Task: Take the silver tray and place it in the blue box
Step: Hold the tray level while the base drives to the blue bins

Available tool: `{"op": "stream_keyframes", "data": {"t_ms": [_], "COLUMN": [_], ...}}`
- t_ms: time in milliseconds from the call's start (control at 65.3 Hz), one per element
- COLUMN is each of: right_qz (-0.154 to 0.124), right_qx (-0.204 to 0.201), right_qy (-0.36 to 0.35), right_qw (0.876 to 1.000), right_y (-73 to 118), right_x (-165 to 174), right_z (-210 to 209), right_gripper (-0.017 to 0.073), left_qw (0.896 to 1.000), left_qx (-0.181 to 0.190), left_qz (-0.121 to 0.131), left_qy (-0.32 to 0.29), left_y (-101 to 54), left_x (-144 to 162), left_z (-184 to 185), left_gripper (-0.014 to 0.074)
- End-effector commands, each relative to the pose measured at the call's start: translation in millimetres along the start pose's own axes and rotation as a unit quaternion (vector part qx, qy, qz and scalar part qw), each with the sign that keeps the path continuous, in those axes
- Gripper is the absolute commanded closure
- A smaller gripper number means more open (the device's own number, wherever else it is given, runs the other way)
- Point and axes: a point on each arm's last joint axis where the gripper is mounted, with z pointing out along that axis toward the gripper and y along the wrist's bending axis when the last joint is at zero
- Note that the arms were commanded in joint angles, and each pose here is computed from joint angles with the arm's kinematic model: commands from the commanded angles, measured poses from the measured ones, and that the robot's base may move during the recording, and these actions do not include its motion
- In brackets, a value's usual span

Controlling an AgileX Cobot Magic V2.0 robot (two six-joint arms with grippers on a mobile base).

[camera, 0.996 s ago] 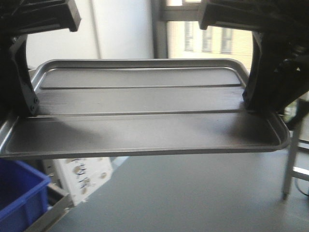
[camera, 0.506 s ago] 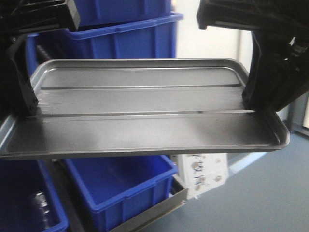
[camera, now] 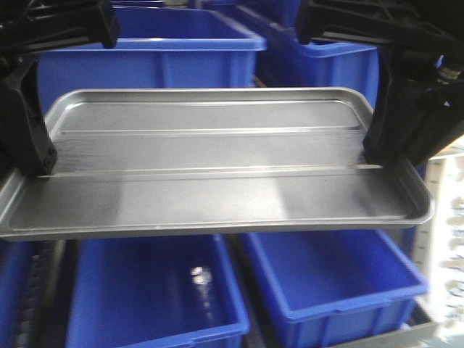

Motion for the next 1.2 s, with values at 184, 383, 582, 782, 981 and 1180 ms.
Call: {"op": "stream_keyframes", "data": {"t_ms": [184, 383, 582, 782, 981, 1180], "right_qz": [-0.007, -0.007, -0.007, -0.007, -0.007, -0.007], "right_qx": [-0.02, -0.02, -0.02, -0.02, -0.02, -0.02], "right_qy": [-0.038, -0.038, -0.038, -0.038, -0.038, -0.038], "right_qw": [0.999, 0.999, 0.999, 0.999, 0.999, 0.999], "right_y": [1.6, 1.6, 1.6, 1.6, 1.6, 1.6], "right_x": [-8.9, -8.9, -8.9, -8.9, -8.9, -8.9], "right_z": [-13.6, -13.6, -13.6, -13.6, -13.6, -13.6], "right_gripper": [0.0501, 0.0501, 0.0501, 0.0501, 0.0501, 0.0501], "left_qw": [0.999, 0.999, 0.999, 0.999, 0.999, 0.999], "left_qx": [0.019, 0.019, 0.019, 0.019, 0.019, 0.019], "left_qz": [0.001, 0.001, 0.001, 0.0, 0.0, 0.0], "left_qy": [-0.026, -0.026, -0.026, -0.025, -0.025, -0.025], "left_y": [-1.1, -1.1, -1.1, -1.2, -1.2, -1.2], "left_x": [-5.8, -5.8, -5.8, -5.6, -5.6, -5.6], "left_z": [-13.3, -13.3, -13.3, -13.3, -13.3, -13.3], "left_gripper": [0.0608, 0.0608, 0.0608, 0.0608, 0.0608, 0.0608]}}
